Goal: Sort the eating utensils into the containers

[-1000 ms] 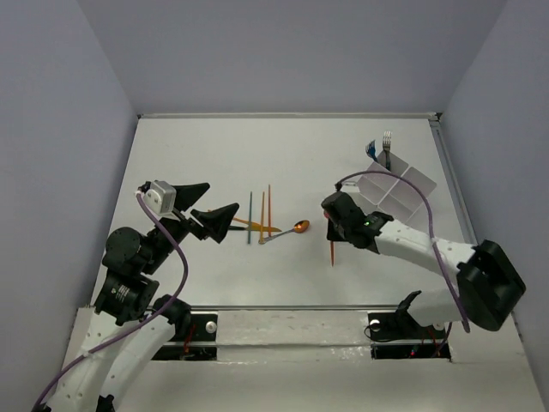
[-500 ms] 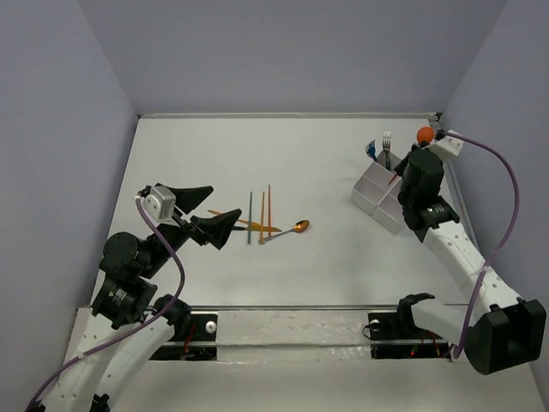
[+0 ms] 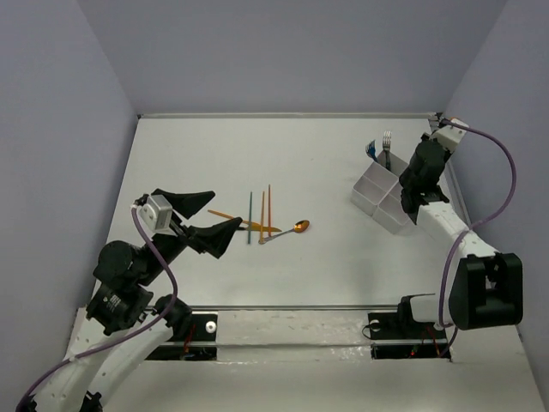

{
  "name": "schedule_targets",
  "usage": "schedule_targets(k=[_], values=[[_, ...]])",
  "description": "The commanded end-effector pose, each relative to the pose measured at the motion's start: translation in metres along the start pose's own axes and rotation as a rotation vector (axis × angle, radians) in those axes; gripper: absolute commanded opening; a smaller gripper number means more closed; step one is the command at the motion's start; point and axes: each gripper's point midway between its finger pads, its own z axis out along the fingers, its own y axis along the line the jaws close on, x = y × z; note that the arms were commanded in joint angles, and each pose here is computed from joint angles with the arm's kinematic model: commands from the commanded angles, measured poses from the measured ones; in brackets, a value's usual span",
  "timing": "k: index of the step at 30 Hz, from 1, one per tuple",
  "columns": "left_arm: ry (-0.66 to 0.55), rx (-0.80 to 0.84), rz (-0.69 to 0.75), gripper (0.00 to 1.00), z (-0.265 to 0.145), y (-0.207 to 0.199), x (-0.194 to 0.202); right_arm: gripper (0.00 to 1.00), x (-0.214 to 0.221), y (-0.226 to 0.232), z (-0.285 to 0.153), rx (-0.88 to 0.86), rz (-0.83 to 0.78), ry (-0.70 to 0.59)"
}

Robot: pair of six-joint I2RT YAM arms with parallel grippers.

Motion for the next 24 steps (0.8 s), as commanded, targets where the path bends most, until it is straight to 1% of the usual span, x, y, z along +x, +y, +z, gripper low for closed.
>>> schedule_targets(k=[1, 8, 18, 20, 21, 24], values=[[-0.057, 0.003, 0.023, 0.99, -0.003, -0.004, -0.017, 0.00, -0.014, -0.007, 0.008, 0.065, -0.030, -0.082], [-0.061, 0.000, 0.019, 0.99, -0.004, -0.004, -0.018, 0.00, 0.026, -0.003, 0.016, 0.082, -0.086, -0.034], [-0.056, -0.001, 0.021, 0.99, -0.003, -0.004, -0.016, 0.00, 0.073, -0.004, 0.006, 0.050, -0.056, 0.049], [-0.056, -0.001, 0.020, 0.99, -0.003, -0.003, -0.016, 0.00, 0.076, -0.006, 0.002, 0.035, -0.061, 0.056], [-0.055, -0.001, 0.019, 0.99, -0.002, -0.003, -0.016, 0.03, 0.082, -0.006, -0.001, 0.025, -0.040, 0.066], [-0.054, 0.002, 0.019, 0.99, -0.002, -0.004, -0.016, 0.04, 0.084, -0.009, -0.006, 0.019, -0.025, 0.073]])
